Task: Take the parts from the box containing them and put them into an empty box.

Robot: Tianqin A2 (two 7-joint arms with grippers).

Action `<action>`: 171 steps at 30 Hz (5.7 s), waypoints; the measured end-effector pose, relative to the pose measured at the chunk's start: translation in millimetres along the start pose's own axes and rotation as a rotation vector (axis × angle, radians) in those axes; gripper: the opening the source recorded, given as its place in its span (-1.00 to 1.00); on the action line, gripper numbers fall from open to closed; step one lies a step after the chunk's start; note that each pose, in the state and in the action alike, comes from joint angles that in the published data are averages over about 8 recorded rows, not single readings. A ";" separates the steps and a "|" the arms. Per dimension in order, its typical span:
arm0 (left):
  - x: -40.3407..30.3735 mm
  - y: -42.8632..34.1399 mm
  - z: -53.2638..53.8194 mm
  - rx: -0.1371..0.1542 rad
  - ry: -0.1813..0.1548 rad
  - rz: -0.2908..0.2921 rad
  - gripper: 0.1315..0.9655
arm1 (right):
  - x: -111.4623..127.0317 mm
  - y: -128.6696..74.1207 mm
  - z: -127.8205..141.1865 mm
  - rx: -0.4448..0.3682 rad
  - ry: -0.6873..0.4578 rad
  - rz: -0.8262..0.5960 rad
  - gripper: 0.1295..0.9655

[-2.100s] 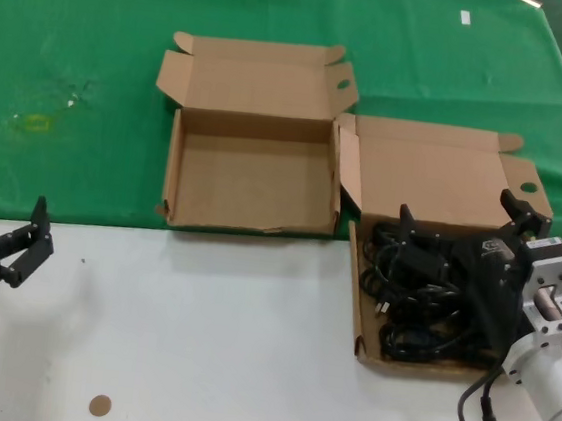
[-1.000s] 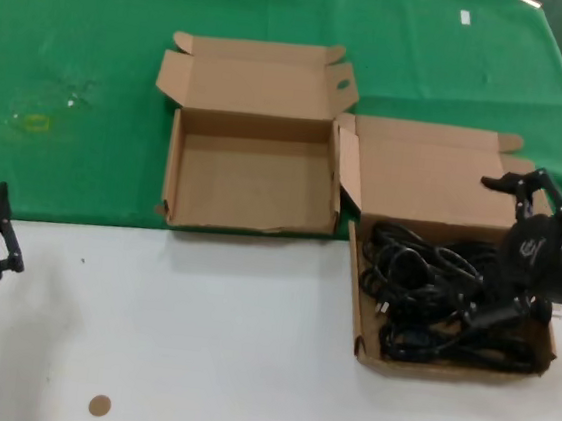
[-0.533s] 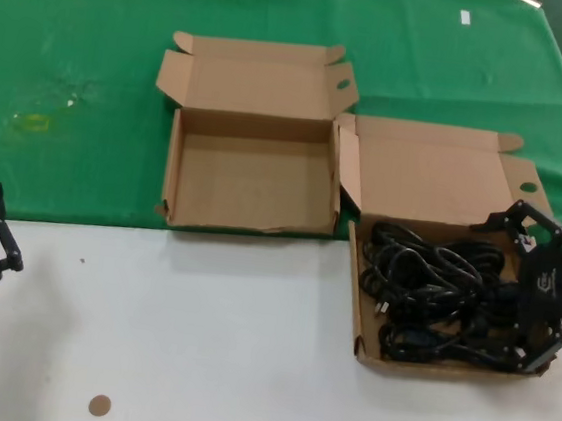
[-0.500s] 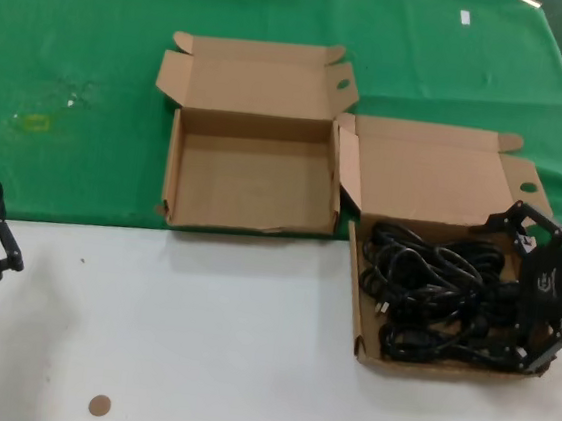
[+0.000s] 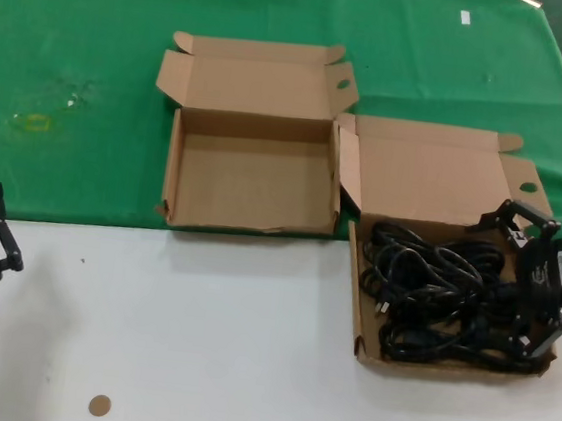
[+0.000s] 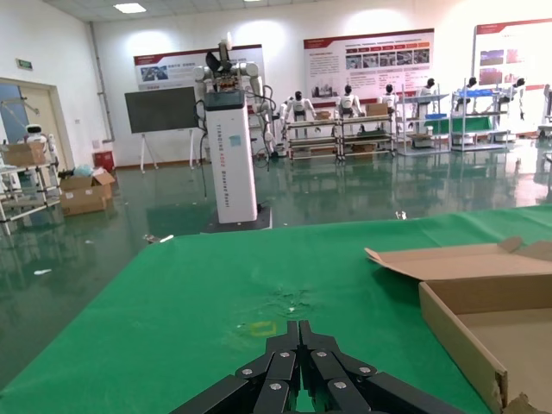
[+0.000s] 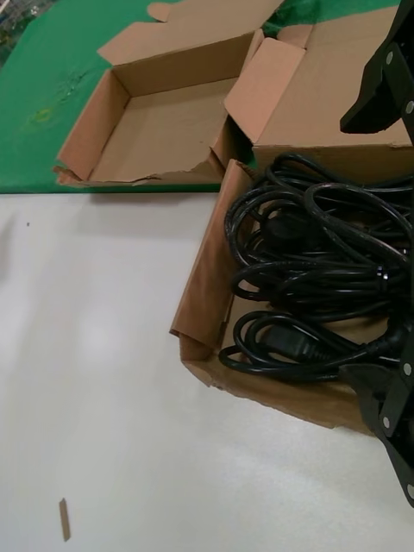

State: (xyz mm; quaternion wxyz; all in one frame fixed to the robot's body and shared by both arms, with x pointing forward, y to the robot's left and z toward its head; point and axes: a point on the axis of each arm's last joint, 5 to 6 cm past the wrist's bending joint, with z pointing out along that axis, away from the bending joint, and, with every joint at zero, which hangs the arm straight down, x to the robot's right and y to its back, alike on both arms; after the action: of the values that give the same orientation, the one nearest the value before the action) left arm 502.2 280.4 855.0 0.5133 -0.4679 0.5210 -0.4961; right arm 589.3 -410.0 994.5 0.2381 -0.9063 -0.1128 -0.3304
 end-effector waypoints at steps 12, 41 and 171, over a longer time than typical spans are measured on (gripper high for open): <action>0.0 0.0 0.0 0.000 0.000 0.000 -0.95 | -5.3 1.2 11.1 -0.036 -0.017 -0.035 0.81; 0.0 0.0 0.0 0.000 0.000 0.000 -0.95 | -3.1 5.7 24.7 -0.083 -0.010 -0.058 -0.42; 0.0 0.0 0.0 0.000 0.000 0.000 -0.95 | 131.8 -136.2 153.1 0.111 0.285 -0.052 0.09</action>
State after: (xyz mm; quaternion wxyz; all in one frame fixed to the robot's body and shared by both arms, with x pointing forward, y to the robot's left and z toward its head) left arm 502.2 280.4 855.0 0.5133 -0.4680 0.5210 -0.4961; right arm 723.2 -209.1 1026.8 0.2929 -0.8323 -0.1196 -0.4551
